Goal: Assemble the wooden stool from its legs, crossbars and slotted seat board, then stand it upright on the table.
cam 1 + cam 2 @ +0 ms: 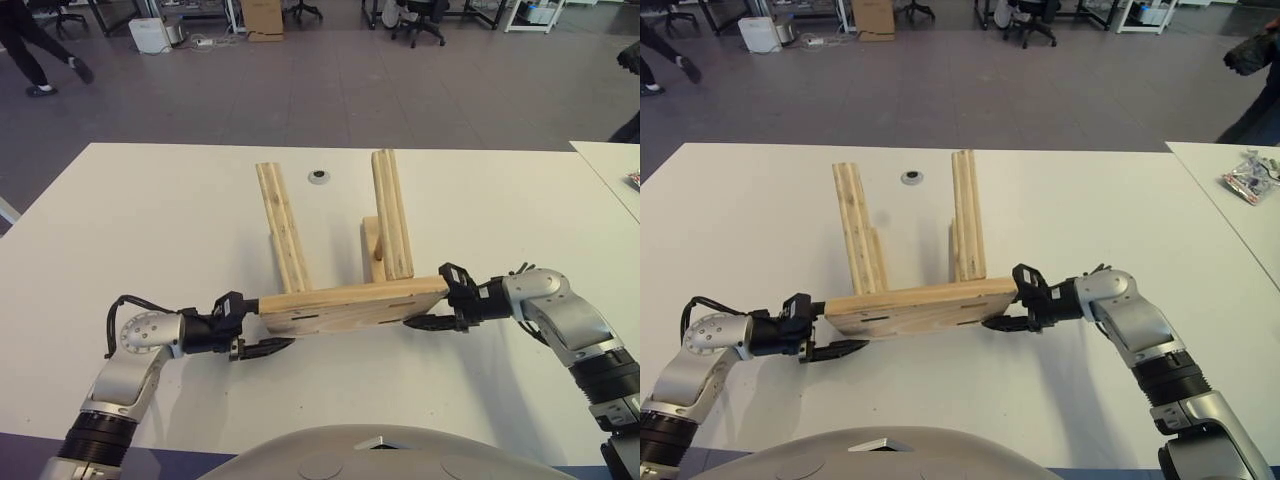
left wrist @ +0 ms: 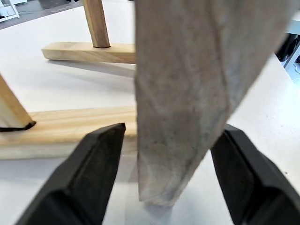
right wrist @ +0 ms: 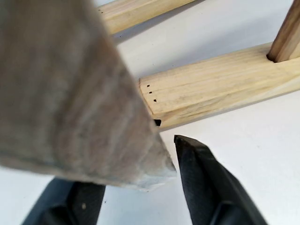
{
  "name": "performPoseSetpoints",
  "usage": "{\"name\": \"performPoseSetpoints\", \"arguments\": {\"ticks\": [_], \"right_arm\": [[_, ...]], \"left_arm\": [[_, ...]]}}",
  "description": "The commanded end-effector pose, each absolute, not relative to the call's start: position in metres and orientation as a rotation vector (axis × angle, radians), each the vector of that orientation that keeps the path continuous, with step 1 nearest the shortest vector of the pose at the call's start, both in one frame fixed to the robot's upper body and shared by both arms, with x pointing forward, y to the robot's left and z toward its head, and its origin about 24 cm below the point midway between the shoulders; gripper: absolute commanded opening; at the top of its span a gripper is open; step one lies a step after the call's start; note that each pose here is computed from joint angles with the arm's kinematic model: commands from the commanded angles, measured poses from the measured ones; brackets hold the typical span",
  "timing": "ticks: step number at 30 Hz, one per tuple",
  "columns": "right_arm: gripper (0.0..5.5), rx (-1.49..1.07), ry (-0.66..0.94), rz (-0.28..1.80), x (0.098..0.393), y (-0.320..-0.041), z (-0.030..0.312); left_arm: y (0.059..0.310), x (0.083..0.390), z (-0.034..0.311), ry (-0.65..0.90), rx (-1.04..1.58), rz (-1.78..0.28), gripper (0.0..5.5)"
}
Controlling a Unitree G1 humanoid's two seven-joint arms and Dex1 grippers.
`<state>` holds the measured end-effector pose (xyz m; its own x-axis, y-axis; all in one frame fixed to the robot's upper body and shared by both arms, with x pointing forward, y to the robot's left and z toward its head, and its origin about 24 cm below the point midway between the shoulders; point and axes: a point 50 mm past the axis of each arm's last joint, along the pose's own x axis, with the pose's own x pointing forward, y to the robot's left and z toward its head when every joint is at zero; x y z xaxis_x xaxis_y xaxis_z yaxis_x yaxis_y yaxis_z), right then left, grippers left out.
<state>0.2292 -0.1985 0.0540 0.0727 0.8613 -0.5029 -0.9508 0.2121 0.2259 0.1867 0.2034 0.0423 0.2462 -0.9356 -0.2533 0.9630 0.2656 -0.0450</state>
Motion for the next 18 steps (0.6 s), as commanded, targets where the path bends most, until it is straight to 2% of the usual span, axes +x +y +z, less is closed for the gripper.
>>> {"name": "performPoseSetpoints", "arguments": {"ticks": [1,4,8,12,16,18], "right_arm": [[1.82,-0.178,0.57,1.396,0.229,-0.193,0.061],[1.81,-0.163,0.555,1.397,0.229,-0.192,0.064],[1.8,-0.073,0.516,1.398,0.228,-0.189,0.075],[1.8,0.037,0.461,1.366,0.237,-0.18,0.105],[1.81,0.133,0.263,1.409,0.25,-0.155,0.16],[1.81,0.192,0.171,1.431,0.256,-0.146,0.19]], "left_arm": [[0.21,0.189,0.041,0.235,0.152,-1.273,2.28],[0.214,0.188,0.039,0.235,0.144,-1.26,1.8],[0.217,0.194,0.05,0.199,0.08,-1.239,1.72],[0.214,0.22,0.099,0.167,-0.079,-1.213,1.72],[0.207,0.267,0.175,-0.11,-0.157,-1.122,1.72],[0.199,0.283,0.207,-0.155,-0.26,-1.078,1.72]]}}
